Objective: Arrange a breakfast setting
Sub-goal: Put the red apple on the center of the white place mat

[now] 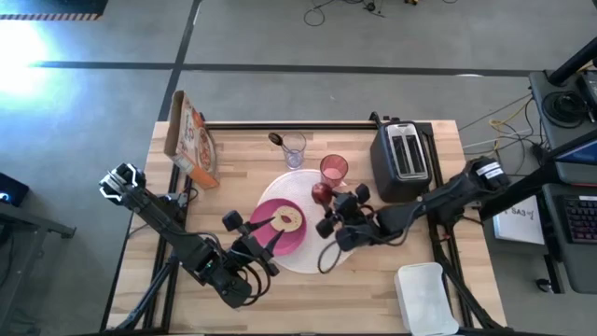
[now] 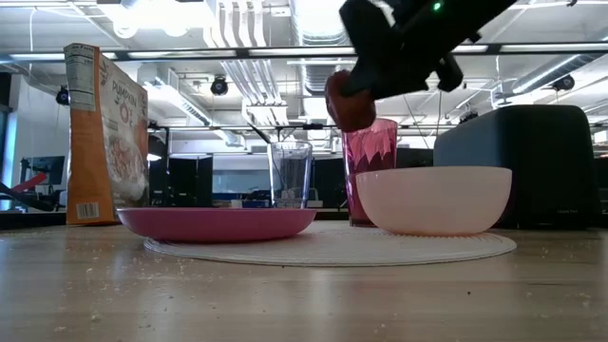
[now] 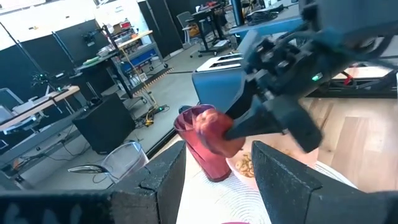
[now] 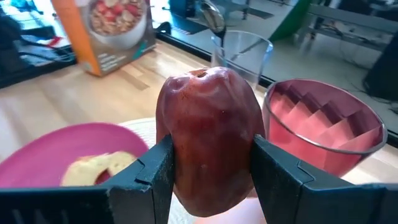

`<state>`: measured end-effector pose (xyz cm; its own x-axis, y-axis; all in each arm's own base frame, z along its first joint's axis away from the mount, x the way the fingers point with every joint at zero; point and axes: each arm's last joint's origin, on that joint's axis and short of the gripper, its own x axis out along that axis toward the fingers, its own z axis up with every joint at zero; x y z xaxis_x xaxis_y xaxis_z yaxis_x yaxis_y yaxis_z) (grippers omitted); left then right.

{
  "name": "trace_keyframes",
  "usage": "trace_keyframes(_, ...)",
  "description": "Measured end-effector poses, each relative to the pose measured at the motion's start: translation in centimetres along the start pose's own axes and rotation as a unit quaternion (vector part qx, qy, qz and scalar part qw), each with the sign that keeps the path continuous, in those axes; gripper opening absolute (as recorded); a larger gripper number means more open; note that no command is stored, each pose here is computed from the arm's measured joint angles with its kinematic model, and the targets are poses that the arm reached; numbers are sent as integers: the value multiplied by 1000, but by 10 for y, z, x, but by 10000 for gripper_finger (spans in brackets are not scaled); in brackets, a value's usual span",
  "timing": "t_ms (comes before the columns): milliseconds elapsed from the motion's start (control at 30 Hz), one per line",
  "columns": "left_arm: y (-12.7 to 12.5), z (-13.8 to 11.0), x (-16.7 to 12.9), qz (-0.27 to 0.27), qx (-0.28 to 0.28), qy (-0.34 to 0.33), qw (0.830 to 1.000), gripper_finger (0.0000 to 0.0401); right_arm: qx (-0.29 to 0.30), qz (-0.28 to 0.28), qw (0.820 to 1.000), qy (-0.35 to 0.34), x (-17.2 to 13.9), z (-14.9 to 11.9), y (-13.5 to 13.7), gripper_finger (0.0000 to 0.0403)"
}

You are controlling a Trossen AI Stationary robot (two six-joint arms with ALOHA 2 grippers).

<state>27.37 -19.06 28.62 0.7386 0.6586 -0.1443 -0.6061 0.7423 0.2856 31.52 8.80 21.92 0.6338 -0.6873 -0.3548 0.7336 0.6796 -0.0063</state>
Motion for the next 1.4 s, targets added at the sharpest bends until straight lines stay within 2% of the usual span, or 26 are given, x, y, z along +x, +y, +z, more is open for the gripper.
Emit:
trace_keyframes(533, 1, 0, 0, 6, 5, -1, 1000, 166, 17, -66, 998, 6, 54, -10, -9, 164)
trace_keyframes(667, 2, 0, 0, 8, 4, -2, 1000, 166, 27, -57, 998, 17, 67, -16, -8, 164)
trace_keyframes(867, 2, 0, 0, 8, 5, -2, 1000, 166, 23, -72, 997, 17, 84, -25, -9, 164)
trace_keyframes(1100, 2, 0, 0, 9, 6, -2, 1000, 166, 23, -79, 996, 21, 91, -28, -12, 168)
trace_keyframes(1400, 2, 0, 0, 9, 6, -2, 1000, 166, 36, -51, 997, 39, 99, -39, -5, 171)
